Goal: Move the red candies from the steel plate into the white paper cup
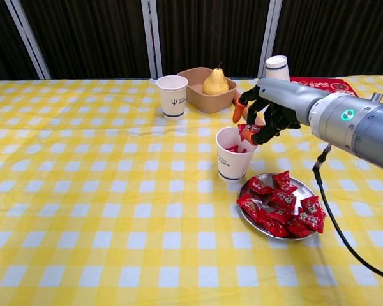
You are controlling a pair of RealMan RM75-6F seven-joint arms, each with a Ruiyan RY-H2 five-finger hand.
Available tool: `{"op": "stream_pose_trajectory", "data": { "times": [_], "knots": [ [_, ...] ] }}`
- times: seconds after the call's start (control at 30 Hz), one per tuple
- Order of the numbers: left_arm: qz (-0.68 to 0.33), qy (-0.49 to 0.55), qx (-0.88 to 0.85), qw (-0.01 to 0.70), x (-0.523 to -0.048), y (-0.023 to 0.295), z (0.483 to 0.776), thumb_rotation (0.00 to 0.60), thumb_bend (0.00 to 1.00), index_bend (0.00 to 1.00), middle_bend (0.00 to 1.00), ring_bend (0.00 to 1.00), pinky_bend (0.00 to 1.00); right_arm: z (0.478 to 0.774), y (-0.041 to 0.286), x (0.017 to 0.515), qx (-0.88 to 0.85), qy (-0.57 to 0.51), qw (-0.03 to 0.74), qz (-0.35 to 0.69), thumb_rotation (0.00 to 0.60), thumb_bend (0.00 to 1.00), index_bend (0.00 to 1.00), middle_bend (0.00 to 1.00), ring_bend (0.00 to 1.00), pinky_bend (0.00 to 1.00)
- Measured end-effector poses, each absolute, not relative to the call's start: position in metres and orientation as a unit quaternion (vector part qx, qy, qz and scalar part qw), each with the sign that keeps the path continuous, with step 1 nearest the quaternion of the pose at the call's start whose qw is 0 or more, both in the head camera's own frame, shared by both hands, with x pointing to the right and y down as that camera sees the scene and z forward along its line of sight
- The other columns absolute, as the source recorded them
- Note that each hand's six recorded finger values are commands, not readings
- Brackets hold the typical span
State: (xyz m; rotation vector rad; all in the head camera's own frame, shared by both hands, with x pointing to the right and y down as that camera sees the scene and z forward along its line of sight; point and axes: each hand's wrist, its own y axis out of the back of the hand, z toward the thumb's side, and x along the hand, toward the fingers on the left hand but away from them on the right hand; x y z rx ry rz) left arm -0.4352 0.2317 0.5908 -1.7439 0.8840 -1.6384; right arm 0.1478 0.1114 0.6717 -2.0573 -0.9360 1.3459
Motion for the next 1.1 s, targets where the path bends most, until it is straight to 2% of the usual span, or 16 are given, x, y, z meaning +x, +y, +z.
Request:
{"op": "stream_pose_trajectory", "data": {
  "times": [0.17,0.53,0.83,1.1],
  "knots": [
    [-0.614,0.332,-0.654,0.291,-0.435,0.232,0.591,0.6,0.0,0.0,0.0,0.0,0.0,0.67,0.112,0.148,-0.757,-0.345,0.254,0.493,0.6,0.5,0.36,0.51,0.73,0.91],
    [-0.613,0.332,-0.654,0.293,-0.435,0.231,0.591,0.6,0.0,0.0,0.0,0.0,0.0,0.659,0.116,0.137,-0.767,-0.349,0.254,0.475,0.6,0.5,0.25,0.46,0.73,0.91],
    [-0.612,0.334,-0.654,0.293,-0.435,0.231,0.59,0.6,0.0,0.0,0.0,0.0,0.0,0.652,0.119,0.129,-0.769,-0.354,0.26,0.465,0.6,0.5,0.25,0.46,0.73,0.91],
    [-0.61,0.333,-0.656,0.294,-0.435,0.231,0.59,0.6,0.0,0.0,0.0,0.0,0.0,0.637,0.121,0.148,-0.758,-0.352,0.287,0.468,0.6,0.5,0.25,0.42,0.73,0.91]
  ]
}}
